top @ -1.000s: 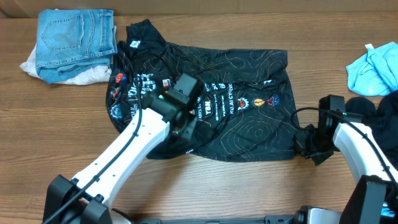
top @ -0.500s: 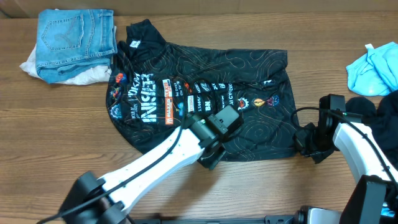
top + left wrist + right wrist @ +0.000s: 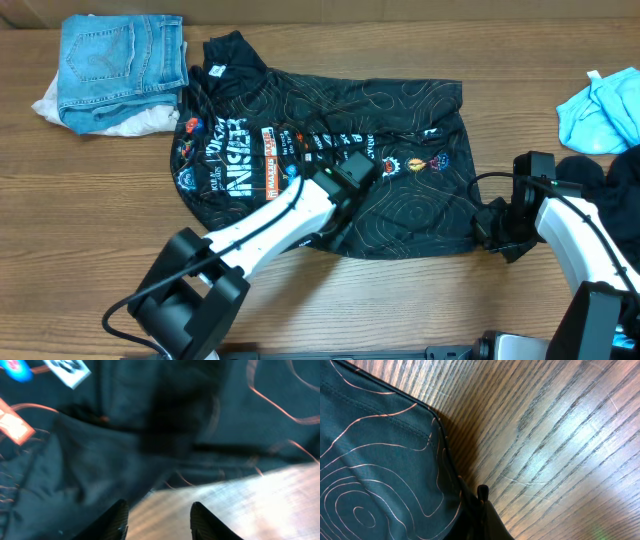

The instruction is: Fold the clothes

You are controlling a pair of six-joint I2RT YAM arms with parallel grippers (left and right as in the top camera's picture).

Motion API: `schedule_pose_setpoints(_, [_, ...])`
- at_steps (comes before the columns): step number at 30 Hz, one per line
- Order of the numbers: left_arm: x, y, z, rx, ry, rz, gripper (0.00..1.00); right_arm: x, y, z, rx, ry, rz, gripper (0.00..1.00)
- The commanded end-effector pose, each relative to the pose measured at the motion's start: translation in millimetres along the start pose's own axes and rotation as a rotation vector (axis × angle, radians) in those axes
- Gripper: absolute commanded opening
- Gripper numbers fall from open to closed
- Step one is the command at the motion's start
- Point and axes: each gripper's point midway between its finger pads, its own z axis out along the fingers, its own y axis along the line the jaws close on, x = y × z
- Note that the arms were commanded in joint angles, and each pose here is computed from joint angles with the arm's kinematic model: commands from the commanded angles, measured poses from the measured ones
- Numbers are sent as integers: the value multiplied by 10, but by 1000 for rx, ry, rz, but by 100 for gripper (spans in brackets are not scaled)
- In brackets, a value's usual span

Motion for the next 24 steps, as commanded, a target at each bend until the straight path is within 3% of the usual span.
schedule_pose_setpoints(1, [-67,132,52,-27,-12,30,49,-62,54,-44,-17,-15,-3,4])
schedule_pose_setpoints(4, [-130,158,59,-28,-33,68,67,-62,54,-44,-17,-15,-3,4])
schedule_pose_setpoints(9, [-222,131,96,-20,-62,81,71,-62,55,-44,-18,-15,-3,4])
schedule_pose_setpoints(19, [-302,106,256,-24,-63,106,65,-61,54,-44,-17,-15,-3,4])
schedule_pose_setpoints(24, [-349,103,259,-24,-81,103,46,-60,53,-44,-17,-14,-3,4])
